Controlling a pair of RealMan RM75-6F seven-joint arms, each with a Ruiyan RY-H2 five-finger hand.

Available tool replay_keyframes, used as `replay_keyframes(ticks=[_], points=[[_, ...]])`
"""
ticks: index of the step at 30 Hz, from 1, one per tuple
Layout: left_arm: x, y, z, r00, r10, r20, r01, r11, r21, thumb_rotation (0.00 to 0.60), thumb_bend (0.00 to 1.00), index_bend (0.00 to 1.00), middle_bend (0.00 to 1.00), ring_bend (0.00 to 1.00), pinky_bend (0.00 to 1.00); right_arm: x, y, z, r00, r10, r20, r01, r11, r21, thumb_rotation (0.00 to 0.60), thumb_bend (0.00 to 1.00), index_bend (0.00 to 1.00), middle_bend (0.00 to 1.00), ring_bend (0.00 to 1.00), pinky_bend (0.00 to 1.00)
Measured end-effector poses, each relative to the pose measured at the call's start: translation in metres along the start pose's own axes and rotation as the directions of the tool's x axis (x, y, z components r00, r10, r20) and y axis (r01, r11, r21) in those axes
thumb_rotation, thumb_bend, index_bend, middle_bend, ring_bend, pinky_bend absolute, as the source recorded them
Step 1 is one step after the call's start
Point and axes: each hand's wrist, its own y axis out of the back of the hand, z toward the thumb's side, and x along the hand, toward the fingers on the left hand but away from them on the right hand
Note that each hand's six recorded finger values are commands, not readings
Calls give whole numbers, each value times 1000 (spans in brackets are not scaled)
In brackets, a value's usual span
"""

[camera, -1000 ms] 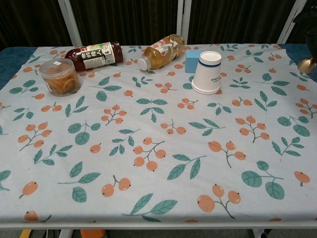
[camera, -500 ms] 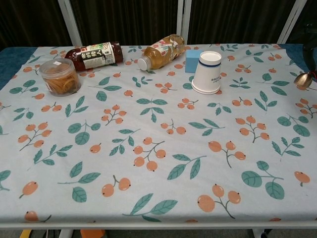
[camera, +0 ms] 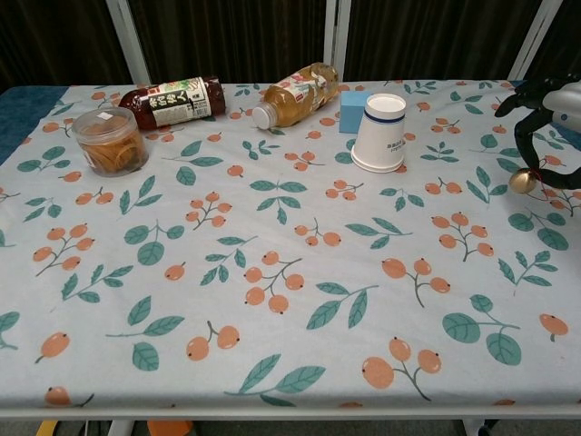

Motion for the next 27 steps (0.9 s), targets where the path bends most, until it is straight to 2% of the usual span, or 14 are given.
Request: replay_keyframes(ticks=[12,21,24,27], points=[[0,4,0,1000,9,2,-9,1000,-1,600,0,36,49,0,48,-13,-14,17,998,53,-29,-53,998,19,600,394,820,162,0,0],[0,4,0,1000,12,4,-12,1000,0,600,0,36,49,0,48,-16,-21,20,995,95,-26,-94,995,32,600,344,783,141,0,0],[0,4,0,1000,11,3,-11,1000,0,600,0,36,49,0,48,-16,-22,20,995,102,-24,-101,994,35,600,329,753,134,0,0],[0,4,0,1000,11,2,-11,1000,0,600,0,36,49,0,48,-16,-23,20,994,107,-23,-106,994,32,600,308,666,116,0,0]])
